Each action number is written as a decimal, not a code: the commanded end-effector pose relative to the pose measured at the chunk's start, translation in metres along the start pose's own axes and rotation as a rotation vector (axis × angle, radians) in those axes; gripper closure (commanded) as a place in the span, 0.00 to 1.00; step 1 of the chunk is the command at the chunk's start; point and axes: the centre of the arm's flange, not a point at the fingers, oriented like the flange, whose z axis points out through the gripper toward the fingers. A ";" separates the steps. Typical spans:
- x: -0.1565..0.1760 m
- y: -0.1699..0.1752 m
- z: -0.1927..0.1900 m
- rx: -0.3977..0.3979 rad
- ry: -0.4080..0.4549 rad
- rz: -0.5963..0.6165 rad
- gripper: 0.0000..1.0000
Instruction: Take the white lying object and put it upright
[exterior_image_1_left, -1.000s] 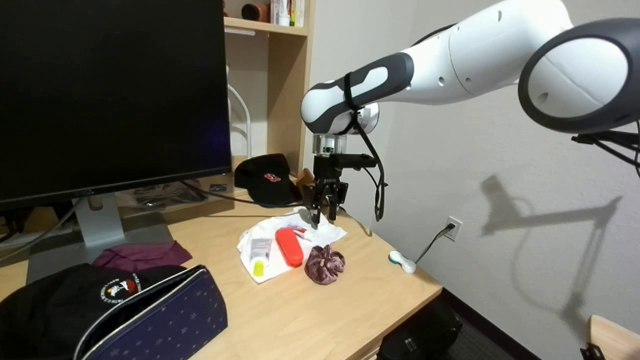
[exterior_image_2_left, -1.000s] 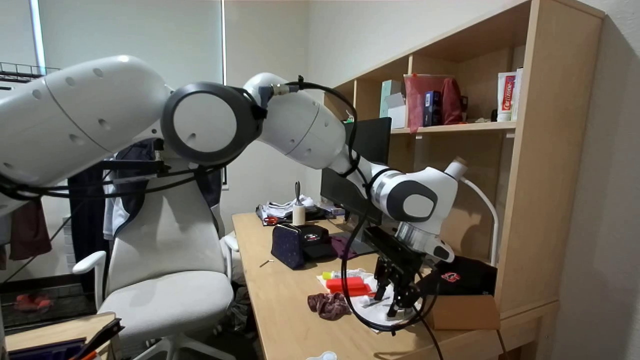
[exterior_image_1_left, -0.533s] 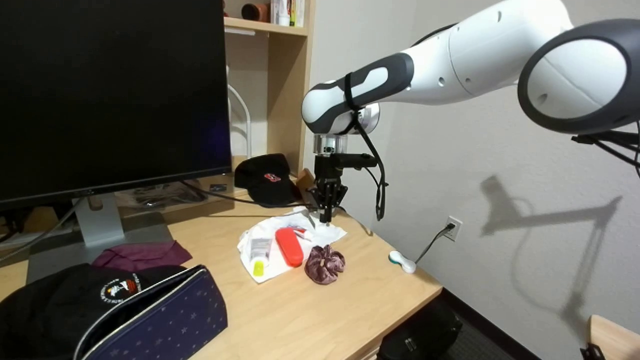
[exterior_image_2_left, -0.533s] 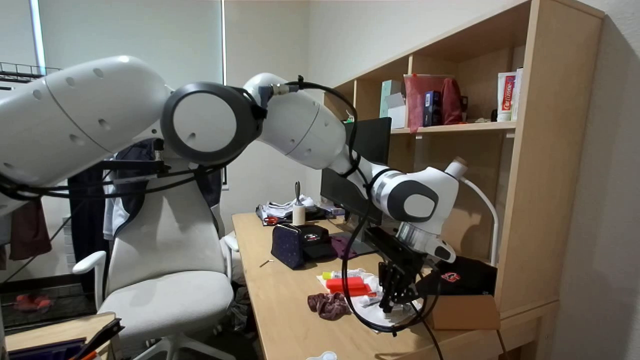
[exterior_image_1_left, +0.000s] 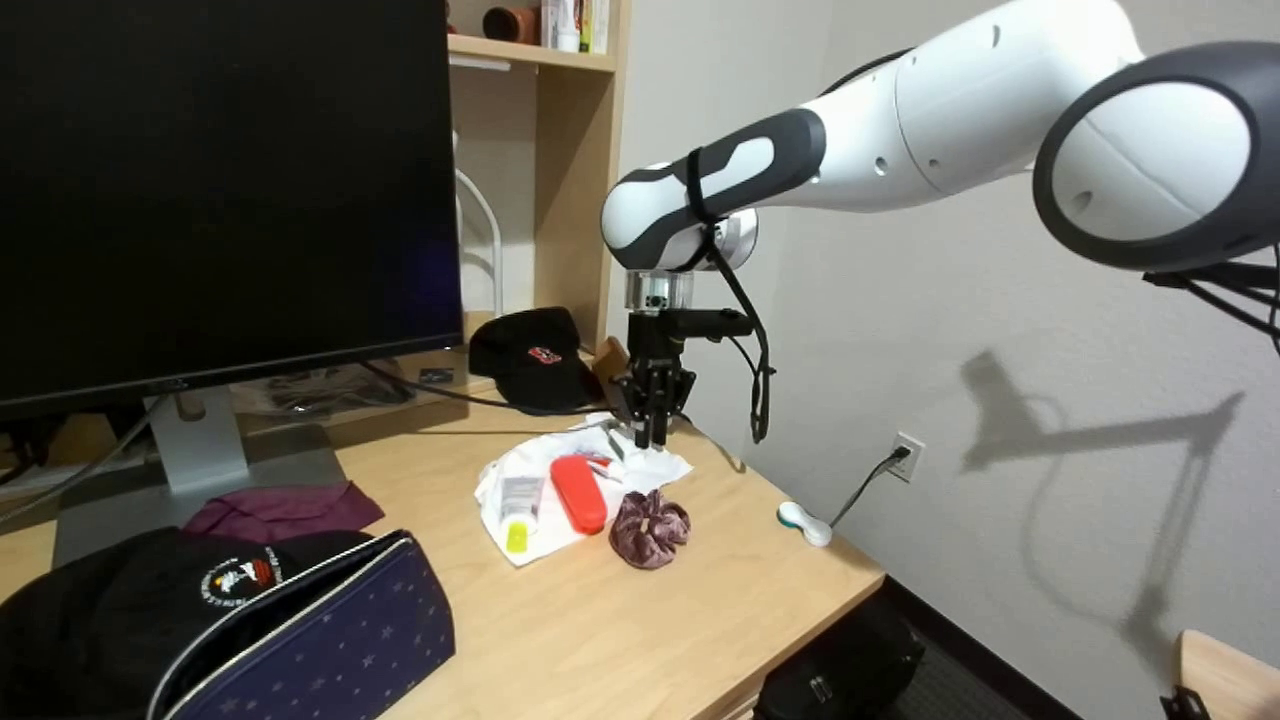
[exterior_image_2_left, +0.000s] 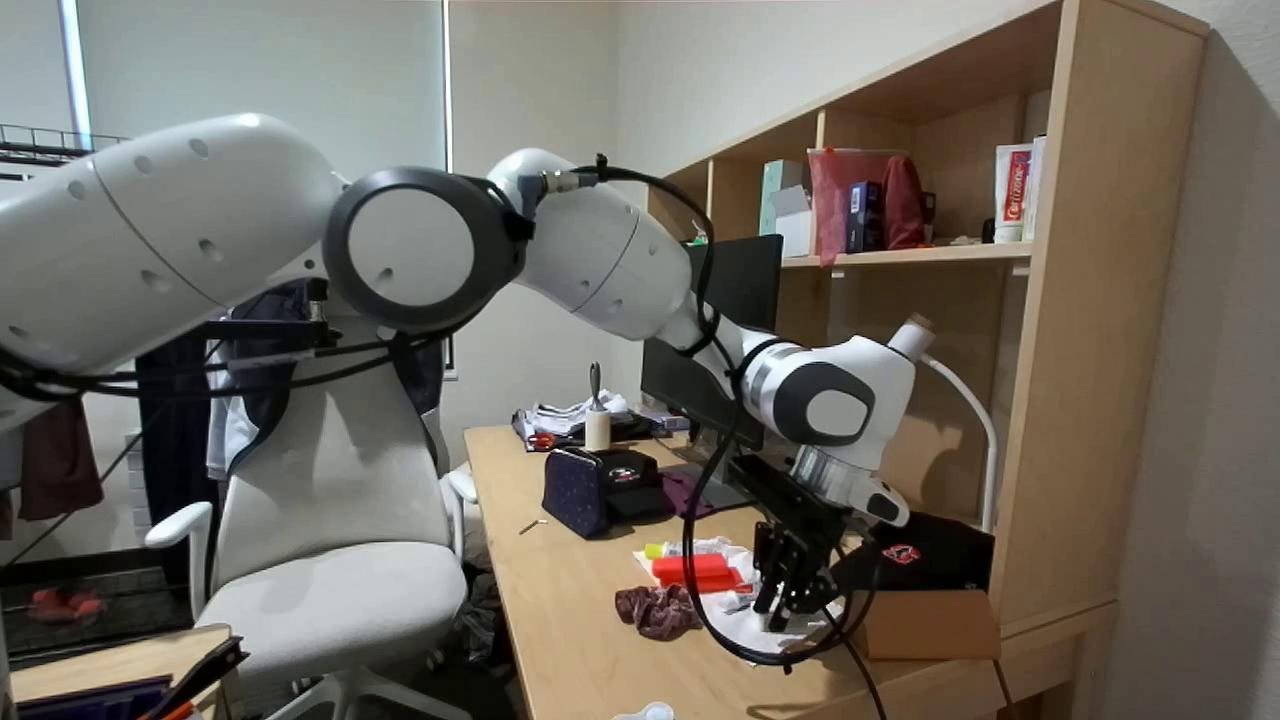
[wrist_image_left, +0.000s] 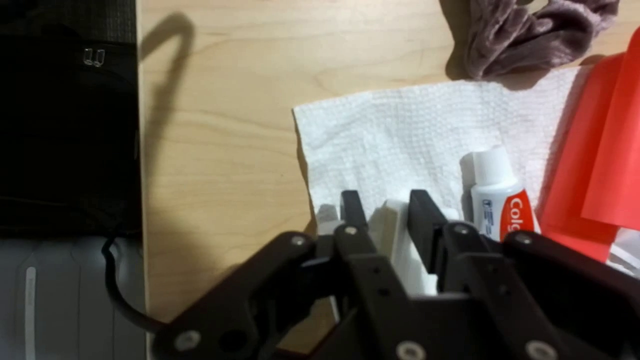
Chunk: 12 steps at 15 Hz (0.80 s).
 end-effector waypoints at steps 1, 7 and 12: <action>0.012 -0.009 0.010 -0.009 -0.003 -0.016 0.38; 0.007 -0.020 0.011 0.003 0.010 -0.044 0.01; -0.001 -0.024 0.008 0.022 0.057 -0.073 0.00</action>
